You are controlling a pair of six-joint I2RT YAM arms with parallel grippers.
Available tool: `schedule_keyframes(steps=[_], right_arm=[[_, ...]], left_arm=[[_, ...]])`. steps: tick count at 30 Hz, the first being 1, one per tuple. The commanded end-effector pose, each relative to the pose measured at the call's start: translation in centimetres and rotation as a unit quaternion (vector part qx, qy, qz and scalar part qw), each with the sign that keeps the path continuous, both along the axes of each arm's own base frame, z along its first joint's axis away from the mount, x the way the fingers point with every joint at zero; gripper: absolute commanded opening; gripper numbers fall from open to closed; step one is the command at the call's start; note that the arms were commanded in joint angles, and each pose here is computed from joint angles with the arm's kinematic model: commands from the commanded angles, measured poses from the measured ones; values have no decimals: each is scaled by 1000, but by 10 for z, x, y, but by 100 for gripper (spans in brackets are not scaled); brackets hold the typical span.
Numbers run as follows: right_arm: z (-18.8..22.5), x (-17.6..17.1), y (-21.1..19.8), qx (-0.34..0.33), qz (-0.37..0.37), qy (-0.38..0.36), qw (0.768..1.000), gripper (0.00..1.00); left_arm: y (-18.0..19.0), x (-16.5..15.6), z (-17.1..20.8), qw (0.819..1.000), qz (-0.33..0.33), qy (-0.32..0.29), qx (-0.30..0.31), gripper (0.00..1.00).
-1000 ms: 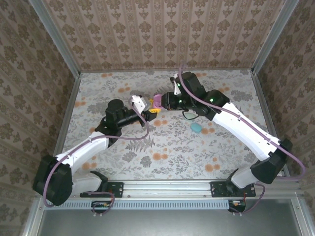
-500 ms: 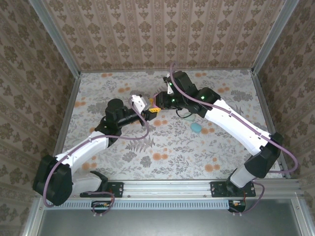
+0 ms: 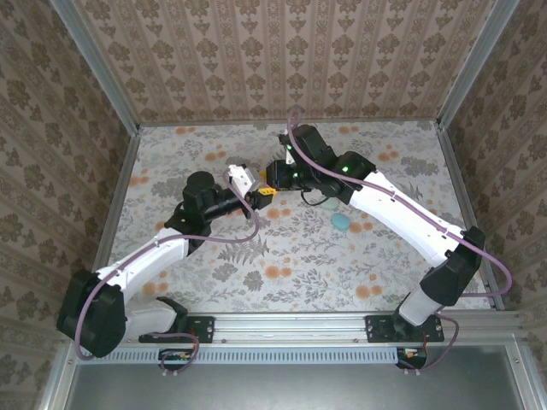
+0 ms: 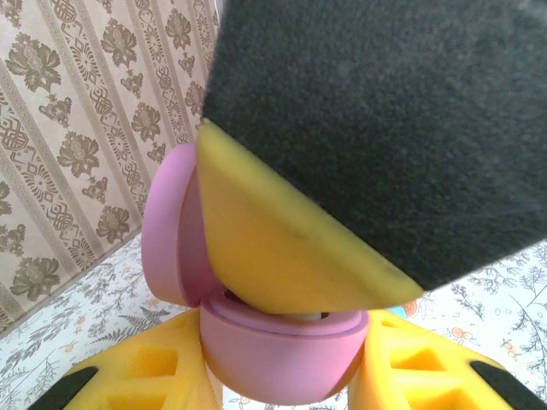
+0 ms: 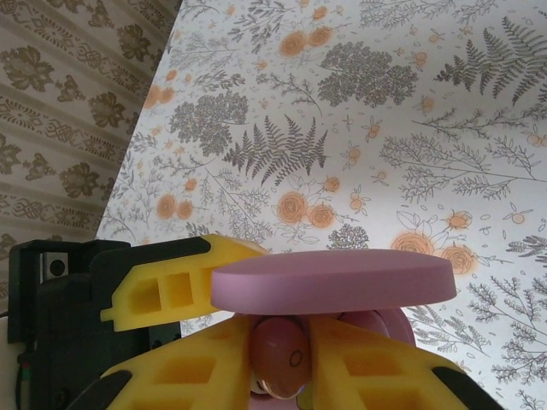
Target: Insert the wireless bluetooth earbuds into the charging case
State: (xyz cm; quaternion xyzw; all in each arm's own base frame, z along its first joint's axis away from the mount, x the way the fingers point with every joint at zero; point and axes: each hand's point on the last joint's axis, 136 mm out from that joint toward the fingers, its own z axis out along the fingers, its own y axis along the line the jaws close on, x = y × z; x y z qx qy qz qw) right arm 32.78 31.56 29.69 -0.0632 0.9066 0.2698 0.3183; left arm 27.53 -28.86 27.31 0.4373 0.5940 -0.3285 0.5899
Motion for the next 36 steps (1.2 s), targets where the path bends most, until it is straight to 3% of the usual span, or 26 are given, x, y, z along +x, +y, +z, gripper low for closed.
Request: schedule_keyframes(steps=[1,8,18,27,32,36], right_arm=[[1,-3,2,-7,7,5,1000,27],[5,-7,2,4,9,6,1000,28],[25,-16,-4,34,5,-5,999,38],[61,-28,-39,85,-26,-56,995,43],[67,-11,-80,115,-89,-70,987,44],[75,5,-86,165,-86,-62,981,47]], left_arm=[[-1,-2,26,999,-2,-37,-15,32],[-2,-2,27,999,-4,-38,-17,32],[-1,-3,28,999,-3,-39,-18,32],[-3,-8,34,998,-18,-51,-25,32],[-8,-23,48,996,-60,-59,-41,32],[-13,-35,59,993,-92,-59,-47,32]])
